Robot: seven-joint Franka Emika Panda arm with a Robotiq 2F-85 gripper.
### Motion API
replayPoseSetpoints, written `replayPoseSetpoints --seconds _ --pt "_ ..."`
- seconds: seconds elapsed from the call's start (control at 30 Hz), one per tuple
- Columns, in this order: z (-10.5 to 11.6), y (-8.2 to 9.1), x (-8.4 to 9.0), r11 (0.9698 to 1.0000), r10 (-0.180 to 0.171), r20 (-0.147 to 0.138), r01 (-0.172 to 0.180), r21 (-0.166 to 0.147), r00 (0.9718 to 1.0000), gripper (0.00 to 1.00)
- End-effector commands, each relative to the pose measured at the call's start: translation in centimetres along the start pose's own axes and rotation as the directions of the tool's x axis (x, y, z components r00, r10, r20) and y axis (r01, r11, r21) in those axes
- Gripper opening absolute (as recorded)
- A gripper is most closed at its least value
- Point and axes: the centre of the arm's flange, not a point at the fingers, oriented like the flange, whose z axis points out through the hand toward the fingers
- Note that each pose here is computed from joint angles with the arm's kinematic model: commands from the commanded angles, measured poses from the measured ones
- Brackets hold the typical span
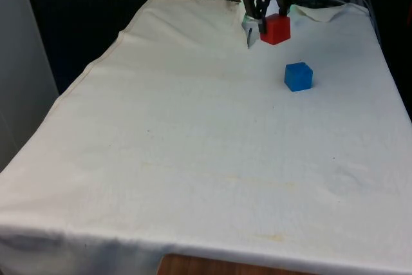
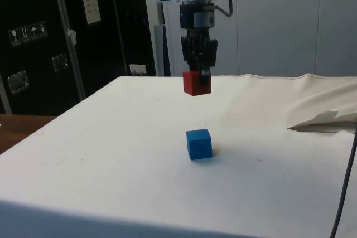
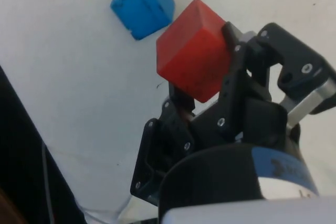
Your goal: Stack the two cubes.
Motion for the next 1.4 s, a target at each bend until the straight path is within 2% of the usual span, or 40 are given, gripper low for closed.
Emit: replayPoseSetpoints --seconds 0.0,0.17,0.2,0.23,0.47,0.5,0.53,0.77,0.8,0.83,0.97,1.03,1.07,1.1,1.33,1.37 --pt "0.2 -0.2 0.3 1.0 0.003 0.019 -0.003 -0.005 0.9998 0.03" --pt "0.2 -1.2 1.4 0.9999 -0.003 0.031 0.003 -0.01 0.9995 0.03" --pt "0.1 -1.2 1.2 1.0 -0.005 0.016 0.005 0.0 0.9999 0.03" --pt "0.1 -1.4 1.6 0.9999 -0.003 0.032 0.003 -0.012 0.9995 0.03" --pt "0.1 -2.7 2.8 0.9997 -0.006 0.038 0.007 -0.025 0.9993 0.03" --pt "0.1 -2.7 2.7 0.9998 -0.01 0.026 0.01 -0.016 0.9996 0.03" --pt "0.2 -2.9 2.9 0.9997 -0.005 0.039 0.006 -0.026 0.9992 0.03" --pt "0.4 -4.3 3.9 0.9994 -0.002 0.044 0.003 -0.033 0.999 0.03" --pt "0.2 -4.2 3.7 0.9997 -0.006 0.031 0.006 -0.022 0.9995 0.03" --pt "0.4 -4.6 4.1 0.9994 -0.003 0.044 0.005 -0.035 0.999 0.03" --pt "1.0 -5.5 4.7 0.9993 0.0 0.049 0.002 -0.037 0.9988 0.03" --pt "1.3 -5.9 5.0 0.9993 0.0 0.049 0.002 -0.038 0.9988 0.03" --pt "1.1 -5.8 4.8 0.9997 -0.003 0.046 0.004 -0.024 0.9989 0.03" --pt "1.5 -6.0 5.1 0.9993 0.002 0.049 0.0 -0.038 0.9988 0.03" --pt "3.6 -6.9 5.9 0.9991 0.018 0.028 -0.017 -0.04 0.9995 0.03" --pt "3.6 -6.9 5.9 0.9995 0.013 0.032 -0.012 -0.029 0.9994 0.03"
